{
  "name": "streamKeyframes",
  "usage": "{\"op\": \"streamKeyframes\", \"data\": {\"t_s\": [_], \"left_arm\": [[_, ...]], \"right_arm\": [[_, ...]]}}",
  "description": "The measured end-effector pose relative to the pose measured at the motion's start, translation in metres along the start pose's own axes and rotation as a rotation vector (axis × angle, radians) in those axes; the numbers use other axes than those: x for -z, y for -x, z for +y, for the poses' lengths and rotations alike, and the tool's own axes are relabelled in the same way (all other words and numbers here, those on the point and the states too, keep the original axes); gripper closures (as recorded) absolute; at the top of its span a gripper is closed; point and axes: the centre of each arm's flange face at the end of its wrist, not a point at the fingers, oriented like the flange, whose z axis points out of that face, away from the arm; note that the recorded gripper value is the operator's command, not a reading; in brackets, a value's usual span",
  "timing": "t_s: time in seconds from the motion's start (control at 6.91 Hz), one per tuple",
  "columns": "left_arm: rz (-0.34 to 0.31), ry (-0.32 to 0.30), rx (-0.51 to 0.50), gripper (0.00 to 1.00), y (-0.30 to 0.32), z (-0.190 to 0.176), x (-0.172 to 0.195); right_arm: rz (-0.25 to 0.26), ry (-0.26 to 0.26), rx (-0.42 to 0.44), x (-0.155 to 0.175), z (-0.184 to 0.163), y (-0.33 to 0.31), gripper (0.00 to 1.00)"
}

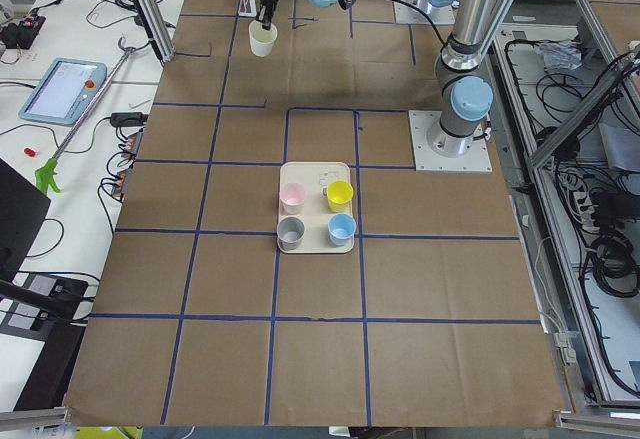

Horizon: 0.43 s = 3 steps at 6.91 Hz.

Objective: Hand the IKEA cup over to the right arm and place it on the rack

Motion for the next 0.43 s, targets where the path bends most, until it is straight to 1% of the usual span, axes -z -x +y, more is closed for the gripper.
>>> {"op": "streamKeyframes", "data": {"t_s": [0.29, 0.43], "left_arm": [[0.148, -0.237, -0.118, 0.98, -0.018, -0.002, -0.006], [0.206, -0.351, -0.177, 0.96, -0.025, 0.005, -0.017]], "right_arm": [[0.007, -0.006, -0.109, -0.003, -0.002, 0.001, 0.0], [0.014, -0.007, -0.143, -0.004, -0.003, 0.0, 0.0]]}}
